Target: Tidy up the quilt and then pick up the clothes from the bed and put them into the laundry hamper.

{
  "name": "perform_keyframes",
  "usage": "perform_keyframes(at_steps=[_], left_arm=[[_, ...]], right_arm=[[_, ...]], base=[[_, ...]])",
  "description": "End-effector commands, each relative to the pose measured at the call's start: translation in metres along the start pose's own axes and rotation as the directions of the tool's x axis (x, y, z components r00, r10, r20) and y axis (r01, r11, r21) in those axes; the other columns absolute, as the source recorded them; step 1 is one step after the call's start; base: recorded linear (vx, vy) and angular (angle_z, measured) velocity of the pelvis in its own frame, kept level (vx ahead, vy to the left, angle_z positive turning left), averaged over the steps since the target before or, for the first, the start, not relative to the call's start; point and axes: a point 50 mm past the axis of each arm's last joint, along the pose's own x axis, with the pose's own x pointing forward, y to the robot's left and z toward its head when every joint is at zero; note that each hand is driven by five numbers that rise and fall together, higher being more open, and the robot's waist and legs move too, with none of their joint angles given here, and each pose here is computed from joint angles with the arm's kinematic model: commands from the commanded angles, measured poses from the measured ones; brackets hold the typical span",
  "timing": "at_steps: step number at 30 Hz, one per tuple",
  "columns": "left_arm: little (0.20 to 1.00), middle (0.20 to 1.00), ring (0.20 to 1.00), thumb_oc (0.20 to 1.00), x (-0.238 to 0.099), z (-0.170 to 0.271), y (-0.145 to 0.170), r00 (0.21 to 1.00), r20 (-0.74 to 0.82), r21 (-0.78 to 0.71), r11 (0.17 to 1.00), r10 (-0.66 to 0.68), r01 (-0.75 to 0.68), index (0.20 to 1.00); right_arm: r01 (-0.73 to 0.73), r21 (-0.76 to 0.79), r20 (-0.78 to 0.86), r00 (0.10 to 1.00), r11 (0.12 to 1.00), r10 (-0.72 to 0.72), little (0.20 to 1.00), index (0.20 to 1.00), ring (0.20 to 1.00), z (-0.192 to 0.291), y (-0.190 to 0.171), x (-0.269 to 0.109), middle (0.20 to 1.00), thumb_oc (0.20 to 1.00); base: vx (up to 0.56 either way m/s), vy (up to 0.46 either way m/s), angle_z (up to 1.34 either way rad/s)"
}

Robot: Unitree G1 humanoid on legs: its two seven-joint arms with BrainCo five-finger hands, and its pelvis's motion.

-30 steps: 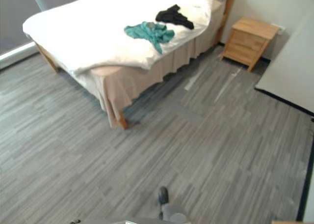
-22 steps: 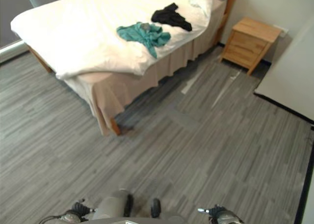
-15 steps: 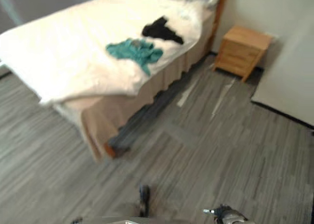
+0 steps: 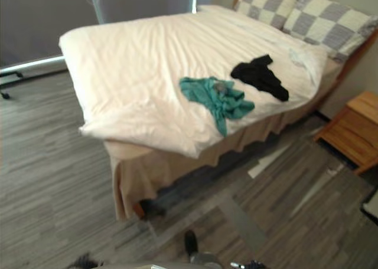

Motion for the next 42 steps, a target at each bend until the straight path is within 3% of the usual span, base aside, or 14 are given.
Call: perform_keyframes(at_steps=[1, 11, 15, 16, 17, 18, 19, 25, 28, 32, 33, 37, 41, 42], left_arm=[[1.0, 1.0, 1.0, 1.0, 0.002, 0.053, 0.018, 0.989, 0.134, -0.058, 0.996, 0.07, -0.063, 1.0], [1.0, 1.0, 1.0, 1.0, -0.003, 0.081, 0.044, 0.943, 0.268, -0.36, 0.928, 0.198, -0.093, 1.0], [1.0, 1.0, 1.0, 1.0, -0.049, 0.163, 0.105, 0.658, 0.605, -0.414, 0.883, 0.448, -0.22, 1.0], [1.0, 1.0, 1.0, 1.0, -0.084, 0.194, 0.129, 0.465, 0.734, -0.394, 0.868, 0.495, -0.302, 1.0], [1.0, 1.0, 1.0, 1.0, -0.084, 0.194, 0.129, 0.465, 0.733, -0.395, 0.868, 0.496, -0.302, 1.0], [1.0, 1.0, 1.0, 1.0, -0.12, 0.223, 0.146, 0.281, 0.817, -0.394, 0.843, 0.504, -0.367, 1.0], [1.0, 1.0, 1.0, 1.0, -0.12, 0.223, 0.146, 0.28, 0.817, -0.394, 0.842, 0.504, -0.368, 1.0], [1.0, 1.0, 1.0, 1.0, -0.26, 0.346, 0.162, -0.262, 0.888, -0.46, 0.696, 0.379, -0.551, 1.0], [1.0, 1.0, 1.0, 1.0, -0.299, 0.375, 0.159, -0.359, 0.875, -0.484, 0.616, 0.326, -0.621, 1.0], [1.0, 1.0, 1.0, 1.0, -0.347, 0.415, 0.148, -0.407, 0.894, -0.448, 0.358, 0.187, -0.819, 1.0], [1.0, 1.0, 1.0, 1.0, -0.363, 0.427, 0.14, -0.423, 0.895, -0.445, 0.229, 0.14, -0.866, 1.0], [1.0, 1.0, 1.0, 1.0, -0.376, 0.439, 0.125, -0.398, 0.914, -0.406, 0.123, 0.08, -0.906, 1.0], [1.0, 1.0, 1.0, 1.0, -0.351, 0.446, 0.107, -0.268, 0.962, -0.272, 0.068, 0.061, -0.96, 1.0], [0.592, 0.592, 0.592, 0.592, -0.334, 0.444, 0.107, -0.218, 0.971, -0.228, 0.114, 0.096, -0.967, 0.592]], right_arm=[[0.111, 0.034, 0.05, 0.992, 0.993, -0.113, 1.0, 1.0, 1.0, 0.024, -0.037, 0.0, 1.0, 1.0], [0.162, 0.066, 0.015, 0.986, 0.985, -0.163, 1.0, 1.0, 1.0, 0.012, -0.049, -0.001, 1.0, 1.0], [0.131, 0.081, 0.036, 0.99, 0.988, -0.134, 1.0, 1.0, 1.0, -0.001, -0.033, -0.001, 1.0, 1.0], [0.111, 0.077, 0.009, 0.994, 0.991, -0.112, 1.0, 1.0, 1.0, -0.013, -0.027, -0.002, 1.0, 1.0], [0.111, 0.077, 0.01, 0.994, 0.991, -0.112, 1.0, 1.0, 1.0, -0.013, -0.027, -0.002, 1.0, 1.0], [0.103, 0.048, -0.012, 0.995, 0.994, -0.102, 1.0, 1.0, 1.0, -0.02, -0.026, -0.002, 1.0, 1.0], [0.102, 0.048, -0.012, 0.995, 0.994, -0.102, 1.0, 1.0, 1.0, -0.02, -0.026, -0.002, 1.0, 1.0], [0.146, -0.11, 0.034, 0.989, 0.983, -0.143, 1.0, 1.0, 1.0, 0.005, -0.045, -0.001, 1.0, 1.0], [0.165, -0.132, 0.084, 0.984, 0.977, -0.155, 1.0, 1.0, 1.0, 0.019, -0.048, -0.001, 1.0, 1.0], [0.186, -0.154, 0.092, 0.981, 0.97, -0.173, 1.0, 1.0, 1.0, 0.019, -0.052, -0.002, 1.0, 1.0], [0.202, -0.152, 0.097, 0.977, 0.968, -0.188, 1.0, 1.0, 1.0, 0.02, -0.054, -0.002, 1.0, 1.0], [0.206, -0.183, 0.102, 0.977, 0.961, -0.19, 1.0, 1.0, 1.0, 0.021, -0.053, -0.002, 1.0, 1.0], [0.211, -0.154, 0.129, 0.973, 0.965, -0.192, 1.0, 1.0, 1.0, 0.03, -0.053, -0.002, 1.0, 1.0], [0.214, -0.134, 0.136, 0.971, 0.968, -0.196, 1.0, 1.0, 1.0, 0.033, -0.051, -0.002, 1.0, 1.0]], base=[[-0.03, -0.332, 0.95], [0.04, -0.077, 0.63], [0.03, -0.031, 0.13], [0.03, -0.03, 0.03], [0.0, 0.0, 0.0], [-0.01, -0.002, 0.12], [0.0, 0.0, 0.0], [-0.09, 0.026, -0.2], [-0.07, 0.021, -0.29], [-0.05, 0.025, -0.19], [-0.02, 0.023, -0.16], [-0.02, 0.039, -0.18], [0.01, 0.043, -0.21], [0.04, 0.034, -0.21]])
